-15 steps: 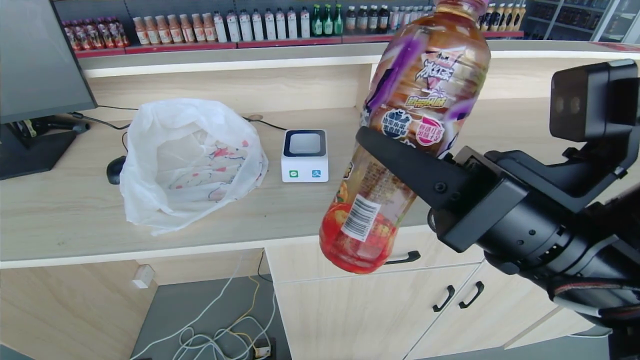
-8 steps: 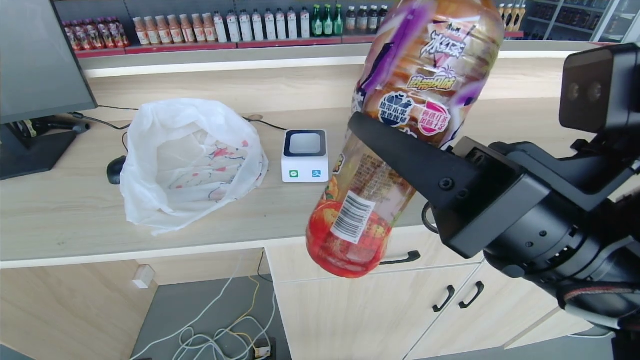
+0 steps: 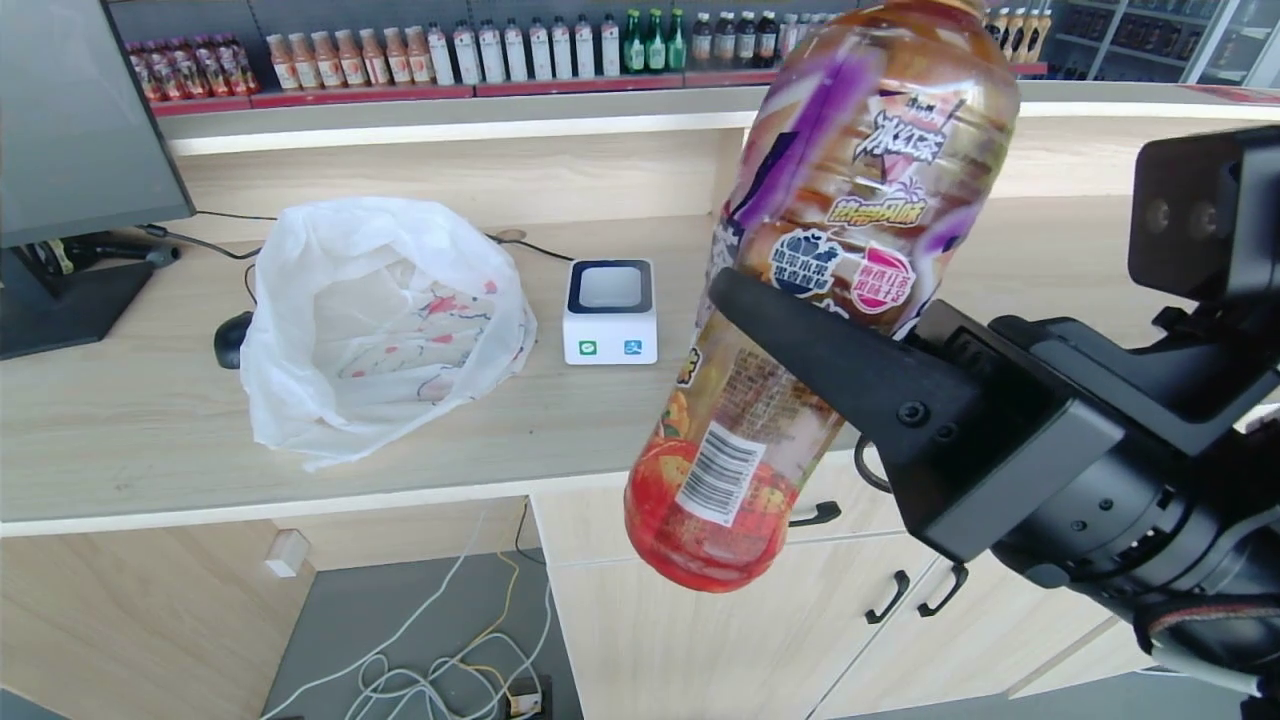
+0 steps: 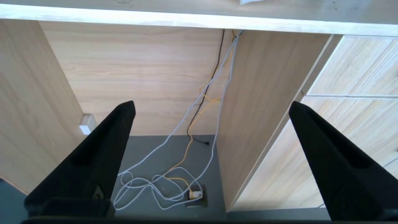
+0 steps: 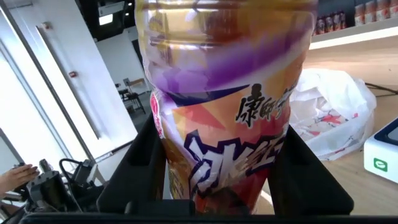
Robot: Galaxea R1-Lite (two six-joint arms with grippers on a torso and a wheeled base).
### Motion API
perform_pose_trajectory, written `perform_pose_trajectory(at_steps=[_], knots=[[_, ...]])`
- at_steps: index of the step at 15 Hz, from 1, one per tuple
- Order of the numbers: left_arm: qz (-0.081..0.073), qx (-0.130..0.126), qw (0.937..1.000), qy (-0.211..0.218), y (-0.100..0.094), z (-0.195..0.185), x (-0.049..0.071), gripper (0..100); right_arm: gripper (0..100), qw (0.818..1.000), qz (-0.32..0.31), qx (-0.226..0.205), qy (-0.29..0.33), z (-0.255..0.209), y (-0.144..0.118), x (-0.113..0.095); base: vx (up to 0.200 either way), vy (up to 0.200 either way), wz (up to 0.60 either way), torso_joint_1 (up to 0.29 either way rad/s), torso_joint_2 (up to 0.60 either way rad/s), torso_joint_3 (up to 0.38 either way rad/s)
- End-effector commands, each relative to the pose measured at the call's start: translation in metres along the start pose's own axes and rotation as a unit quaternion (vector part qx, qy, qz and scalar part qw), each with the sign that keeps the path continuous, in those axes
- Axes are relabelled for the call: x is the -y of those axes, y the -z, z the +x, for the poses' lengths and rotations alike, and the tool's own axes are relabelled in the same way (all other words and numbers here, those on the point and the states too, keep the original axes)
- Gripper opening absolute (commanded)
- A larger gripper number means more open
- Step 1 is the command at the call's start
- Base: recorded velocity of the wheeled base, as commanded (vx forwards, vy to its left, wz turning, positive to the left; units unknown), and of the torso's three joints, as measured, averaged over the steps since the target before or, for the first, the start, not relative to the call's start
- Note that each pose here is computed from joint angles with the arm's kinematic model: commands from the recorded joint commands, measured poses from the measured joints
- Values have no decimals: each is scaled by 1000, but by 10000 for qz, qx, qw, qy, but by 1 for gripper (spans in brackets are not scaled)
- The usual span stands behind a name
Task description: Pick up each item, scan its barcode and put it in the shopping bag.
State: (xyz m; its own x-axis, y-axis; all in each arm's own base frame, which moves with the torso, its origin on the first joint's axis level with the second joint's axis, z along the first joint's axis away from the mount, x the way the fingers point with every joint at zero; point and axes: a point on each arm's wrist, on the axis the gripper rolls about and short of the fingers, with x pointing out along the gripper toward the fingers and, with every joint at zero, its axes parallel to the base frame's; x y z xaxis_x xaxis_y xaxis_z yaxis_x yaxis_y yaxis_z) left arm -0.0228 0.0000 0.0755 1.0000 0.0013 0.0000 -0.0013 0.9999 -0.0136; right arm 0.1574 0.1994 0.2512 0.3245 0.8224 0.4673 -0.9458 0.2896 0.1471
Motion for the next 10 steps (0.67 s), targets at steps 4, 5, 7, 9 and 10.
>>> perform_pose_trajectory(at_steps=[4, 5, 7, 9, 10], knots=[[-1, 0, 10000, -9, 0, 0, 0, 100, 0, 10000, -3, -33, 21, -4, 0, 0, 0, 0, 0, 0, 0, 0], [-1, 0, 10000, -9, 0, 0, 0, 100, 0, 9999, -2, -78, 64, -3, 3, 3, 0, 0, 0, 0, 0, 0], [-1, 8, 10000, -1, 0, 0, 0, 100, 0, 9995, -151, -143, 248, 0, 8, 15, 0, 0, 0, 0, 0, 0], [-1, 0, 10000, -1, 0, 0, 0, 100, 0, 9976, -472, -221, 451, 0, 9, 27, 0, 0, 0, 0, 0, 0], [-1, 0, 10000, -9, 0, 0, 0, 100, 0, 9957, -682, -245, 569, 0, 7, 31, 0, 0, 0, 0, 0, 0]])
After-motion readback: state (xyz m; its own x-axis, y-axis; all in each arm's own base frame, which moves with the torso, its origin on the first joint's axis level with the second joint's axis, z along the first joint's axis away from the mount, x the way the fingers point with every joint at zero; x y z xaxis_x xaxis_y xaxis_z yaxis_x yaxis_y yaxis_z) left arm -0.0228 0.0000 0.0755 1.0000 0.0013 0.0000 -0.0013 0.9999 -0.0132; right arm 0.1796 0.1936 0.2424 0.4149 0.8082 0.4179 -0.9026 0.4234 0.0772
